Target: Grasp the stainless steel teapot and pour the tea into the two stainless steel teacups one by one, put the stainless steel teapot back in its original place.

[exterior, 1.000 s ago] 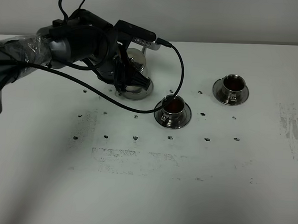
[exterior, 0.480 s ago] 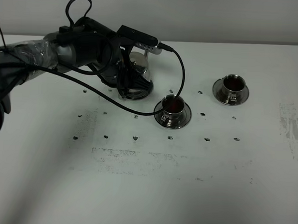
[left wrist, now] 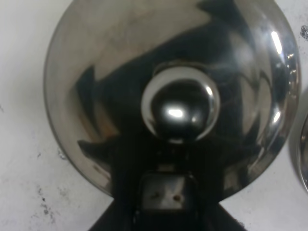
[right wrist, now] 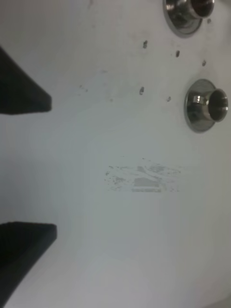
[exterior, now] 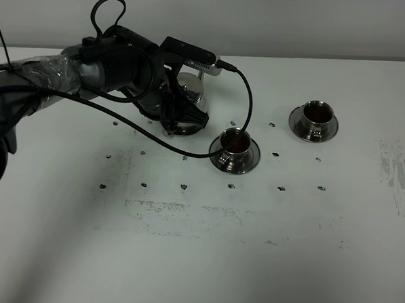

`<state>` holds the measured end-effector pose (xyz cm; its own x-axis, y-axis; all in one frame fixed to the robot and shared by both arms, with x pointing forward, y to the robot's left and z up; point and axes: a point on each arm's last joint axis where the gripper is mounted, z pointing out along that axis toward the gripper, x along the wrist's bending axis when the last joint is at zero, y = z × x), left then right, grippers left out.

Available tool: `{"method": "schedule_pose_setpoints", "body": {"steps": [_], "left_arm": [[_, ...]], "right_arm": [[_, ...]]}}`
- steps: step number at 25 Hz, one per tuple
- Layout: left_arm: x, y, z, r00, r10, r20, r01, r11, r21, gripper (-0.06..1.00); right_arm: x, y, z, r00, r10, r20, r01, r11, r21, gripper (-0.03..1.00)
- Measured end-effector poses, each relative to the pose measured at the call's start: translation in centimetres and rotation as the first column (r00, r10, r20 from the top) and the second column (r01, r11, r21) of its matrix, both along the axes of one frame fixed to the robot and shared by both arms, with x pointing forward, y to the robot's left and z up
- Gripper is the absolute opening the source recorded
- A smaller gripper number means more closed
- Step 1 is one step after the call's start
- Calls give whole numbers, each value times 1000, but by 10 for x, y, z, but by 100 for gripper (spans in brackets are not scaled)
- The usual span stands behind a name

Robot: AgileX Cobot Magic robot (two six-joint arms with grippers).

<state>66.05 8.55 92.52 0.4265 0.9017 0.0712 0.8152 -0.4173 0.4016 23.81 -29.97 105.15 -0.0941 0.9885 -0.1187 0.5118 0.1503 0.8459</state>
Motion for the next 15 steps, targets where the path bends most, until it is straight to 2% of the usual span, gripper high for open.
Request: {"method": "schedule_pose_setpoints", "body": {"steps": [15], "left_arm": [[-1, 0, 0, 1000, 1, -7, -1, 1000, 2, 19]], "right_arm": [[0, 0, 0, 1000, 0, 0, 0, 1000, 0, 50]]}}
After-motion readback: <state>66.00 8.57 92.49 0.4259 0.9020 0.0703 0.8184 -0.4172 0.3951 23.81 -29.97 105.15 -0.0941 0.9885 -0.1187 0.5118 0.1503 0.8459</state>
